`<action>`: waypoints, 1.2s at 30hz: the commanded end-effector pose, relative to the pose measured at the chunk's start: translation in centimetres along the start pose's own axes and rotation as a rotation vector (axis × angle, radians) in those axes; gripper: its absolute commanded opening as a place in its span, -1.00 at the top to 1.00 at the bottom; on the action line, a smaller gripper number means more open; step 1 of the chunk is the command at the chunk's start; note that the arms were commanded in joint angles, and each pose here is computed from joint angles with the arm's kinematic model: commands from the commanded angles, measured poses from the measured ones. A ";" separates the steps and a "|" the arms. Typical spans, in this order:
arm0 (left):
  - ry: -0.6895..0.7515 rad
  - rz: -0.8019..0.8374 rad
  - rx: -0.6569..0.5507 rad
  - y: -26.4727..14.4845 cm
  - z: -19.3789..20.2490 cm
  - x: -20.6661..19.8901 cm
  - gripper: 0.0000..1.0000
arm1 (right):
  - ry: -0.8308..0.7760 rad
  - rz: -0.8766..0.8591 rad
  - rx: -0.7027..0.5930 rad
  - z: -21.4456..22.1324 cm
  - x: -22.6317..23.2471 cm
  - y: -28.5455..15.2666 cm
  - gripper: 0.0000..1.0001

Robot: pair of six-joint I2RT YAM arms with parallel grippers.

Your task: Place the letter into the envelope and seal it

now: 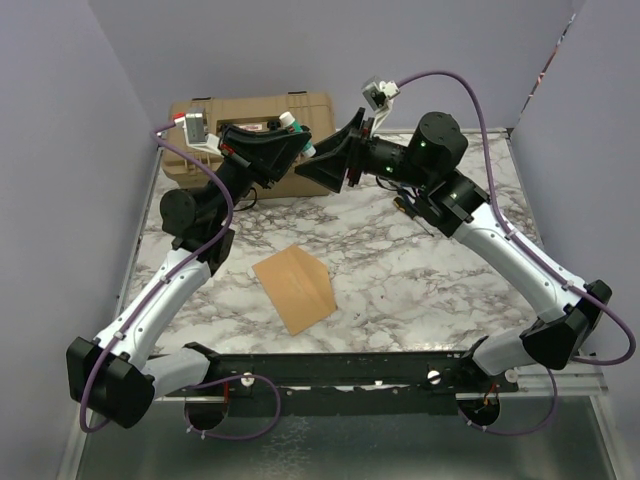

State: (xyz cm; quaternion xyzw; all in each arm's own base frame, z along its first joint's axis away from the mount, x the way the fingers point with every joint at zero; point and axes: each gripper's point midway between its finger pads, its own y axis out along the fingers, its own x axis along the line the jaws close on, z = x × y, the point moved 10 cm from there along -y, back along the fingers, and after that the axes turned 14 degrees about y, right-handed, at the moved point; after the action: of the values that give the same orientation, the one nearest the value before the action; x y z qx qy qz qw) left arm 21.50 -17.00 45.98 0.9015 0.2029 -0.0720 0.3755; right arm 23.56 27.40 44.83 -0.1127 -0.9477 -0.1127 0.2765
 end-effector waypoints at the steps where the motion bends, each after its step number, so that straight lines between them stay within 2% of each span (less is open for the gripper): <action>1: -0.015 -0.002 -0.022 -0.4 -0.3 -0.5 1.00 | -0.087 0.066 -0.030 -0.7 -0.4 0.5 -0.21; 6: -0.018 -0.014 -0.018 -0.7 -0.1 -0.5 1.00 | -0.081 0.018 -0.040 -0.9 0.2 0.6 -0.02; 8: -0.021 -0.016 -0.016 -0.8 -0.1 -0.5 1.00 | -0.073 0.007 -0.034 -0.9 0.4 0.6 0.13; 10: -0.020 -0.018 -0.015 -0.7 -0.1 -0.5 1.00 | -0.074 -0.013 -0.020 -0.8 0.5 0.5 0.14; 15: -0.021 -0.027 -0.014 -0.7 0.0 -0.3 1.00 | -0.088 -0.068 0.023 -0.3 0.6 0.4 -0.25; 18: -0.023 -0.030 -0.009 -0.7 0.2 -0.2 1.00 | -0.091 -0.092 0.031 -0.2 0.9 0.4 -0.34; 25: -0.020 -0.032 -0.002 -0.8 0.3 -0.1 1.00 | -0.077 -0.121 0.020 -0.5 1.3 0.5 -0.13; 32: -0.018 -0.034 0.006 -1.0 0.5 0.0 1.00 | -0.050 -0.129 0.016 -0.7 1.5 0.6 -0.06; 36: -0.016 -0.032 0.005 -1.0 0.4 -0.1 1.00 | -0.030 -0.133 0.029 -0.6 1.4 0.8 0.22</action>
State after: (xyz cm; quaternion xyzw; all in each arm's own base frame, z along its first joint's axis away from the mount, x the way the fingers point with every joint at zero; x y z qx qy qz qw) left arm 21.49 -16.90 44.82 0.8989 0.2161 -0.0940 0.3694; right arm 23.06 27.88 45.46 -0.0692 -0.9581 -0.1116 0.2545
